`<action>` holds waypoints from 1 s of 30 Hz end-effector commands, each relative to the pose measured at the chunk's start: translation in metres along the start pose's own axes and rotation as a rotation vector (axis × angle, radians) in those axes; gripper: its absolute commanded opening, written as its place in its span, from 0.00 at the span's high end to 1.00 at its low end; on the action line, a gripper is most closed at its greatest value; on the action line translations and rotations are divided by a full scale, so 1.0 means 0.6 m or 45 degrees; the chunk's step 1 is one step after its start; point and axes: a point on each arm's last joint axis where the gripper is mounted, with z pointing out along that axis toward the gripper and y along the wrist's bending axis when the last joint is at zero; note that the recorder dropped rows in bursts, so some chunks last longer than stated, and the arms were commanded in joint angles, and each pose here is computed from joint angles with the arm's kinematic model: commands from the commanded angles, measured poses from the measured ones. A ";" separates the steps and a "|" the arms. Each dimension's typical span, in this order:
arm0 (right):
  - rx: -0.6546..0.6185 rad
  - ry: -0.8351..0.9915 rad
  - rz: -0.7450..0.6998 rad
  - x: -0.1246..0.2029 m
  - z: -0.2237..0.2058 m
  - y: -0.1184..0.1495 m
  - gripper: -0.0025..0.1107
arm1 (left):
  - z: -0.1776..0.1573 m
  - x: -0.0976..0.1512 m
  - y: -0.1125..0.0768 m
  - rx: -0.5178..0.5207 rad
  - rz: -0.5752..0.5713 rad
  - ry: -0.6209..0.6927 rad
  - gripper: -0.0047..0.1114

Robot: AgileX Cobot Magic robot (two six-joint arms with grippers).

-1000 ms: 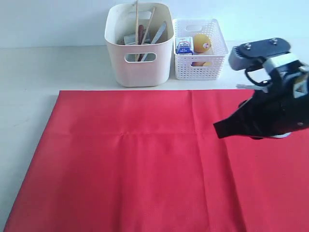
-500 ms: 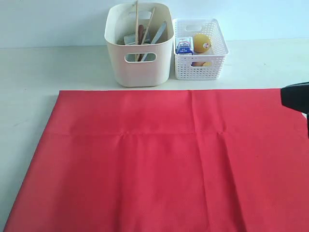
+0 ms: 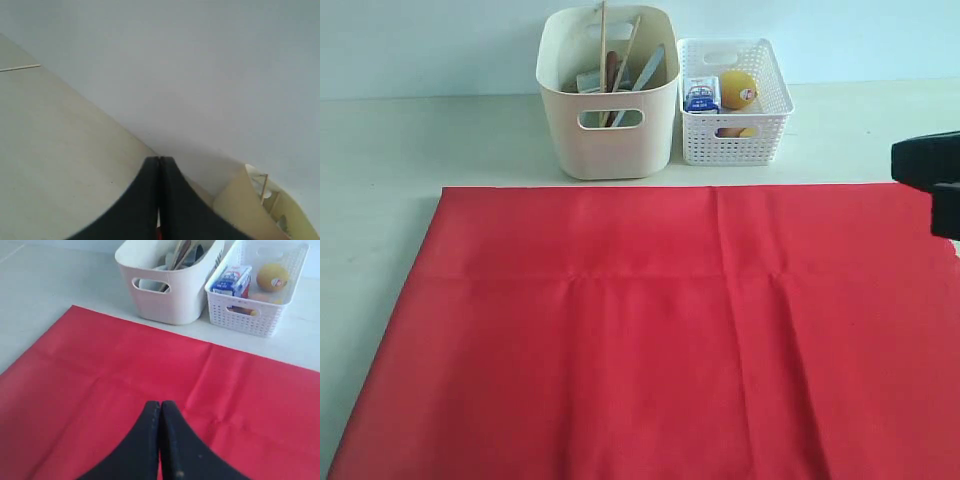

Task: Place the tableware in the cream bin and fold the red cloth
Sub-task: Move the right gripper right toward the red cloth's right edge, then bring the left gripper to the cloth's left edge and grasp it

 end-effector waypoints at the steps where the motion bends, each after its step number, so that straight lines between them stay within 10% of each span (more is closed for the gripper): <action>1: 0.028 0.153 0.056 0.013 0.034 -0.004 0.97 | 0.029 -0.002 -0.001 -0.044 0.121 0.021 0.96; 16: 0.079 0.469 0.182 0.042 0.104 -0.009 0.97 | 0.180 0.028 -0.027 -0.227 0.283 0.643 0.96; 30: 0.080 0.384 0.189 0.034 0.133 -0.011 0.97 | 0.211 0.147 -0.092 0.050 0.690 1.114 0.92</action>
